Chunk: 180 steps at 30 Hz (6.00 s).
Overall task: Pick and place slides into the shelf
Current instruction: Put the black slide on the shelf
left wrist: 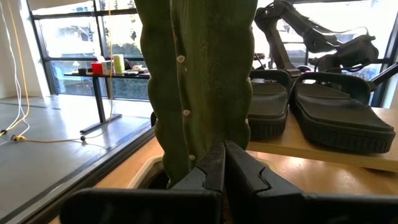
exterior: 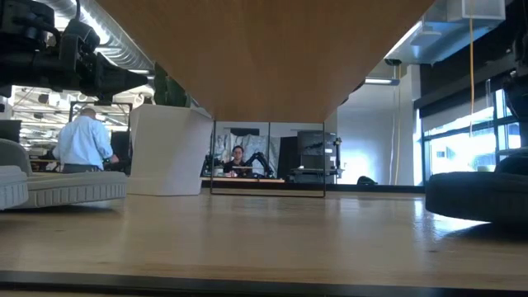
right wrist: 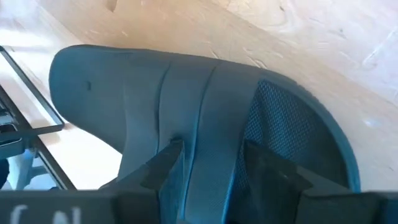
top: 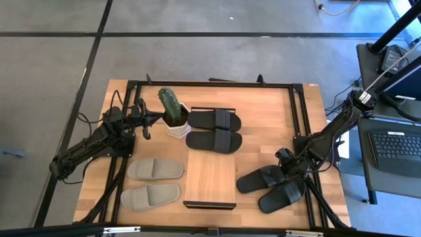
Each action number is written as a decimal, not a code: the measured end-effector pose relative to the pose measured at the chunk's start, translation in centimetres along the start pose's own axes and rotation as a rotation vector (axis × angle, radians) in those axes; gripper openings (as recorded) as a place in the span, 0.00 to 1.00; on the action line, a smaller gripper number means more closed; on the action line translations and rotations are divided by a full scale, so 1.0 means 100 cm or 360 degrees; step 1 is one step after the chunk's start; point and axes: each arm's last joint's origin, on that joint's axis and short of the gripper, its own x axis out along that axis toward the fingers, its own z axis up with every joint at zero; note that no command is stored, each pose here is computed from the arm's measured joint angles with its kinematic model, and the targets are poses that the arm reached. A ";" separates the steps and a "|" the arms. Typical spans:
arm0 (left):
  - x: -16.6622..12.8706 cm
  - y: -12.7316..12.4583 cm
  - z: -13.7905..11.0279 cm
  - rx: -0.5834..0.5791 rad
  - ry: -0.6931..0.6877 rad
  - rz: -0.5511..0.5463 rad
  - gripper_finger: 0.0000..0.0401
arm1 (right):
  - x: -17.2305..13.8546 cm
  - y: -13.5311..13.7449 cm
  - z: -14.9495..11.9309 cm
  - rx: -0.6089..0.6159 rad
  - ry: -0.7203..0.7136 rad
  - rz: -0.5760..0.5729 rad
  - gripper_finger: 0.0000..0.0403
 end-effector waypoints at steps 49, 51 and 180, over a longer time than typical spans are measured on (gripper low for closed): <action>0.000 0.000 0.000 0.0000 -0.0001 0.0001 0.00 | -0.080 0.069 0.004 -0.0624 0.0104 -0.0003 0.01; 0.000 0.000 0.000 0.0000 0.0000 0.0001 0.00 | -0.093 0.077 0.006 -0.0678 0.0106 0.0007 0.01; 0.000 0.000 0.000 -0.0251 0.0000 -0.0001 0.00 | 0.010 0.169 0.059 0.0002 -0.0738 0.1016 0.01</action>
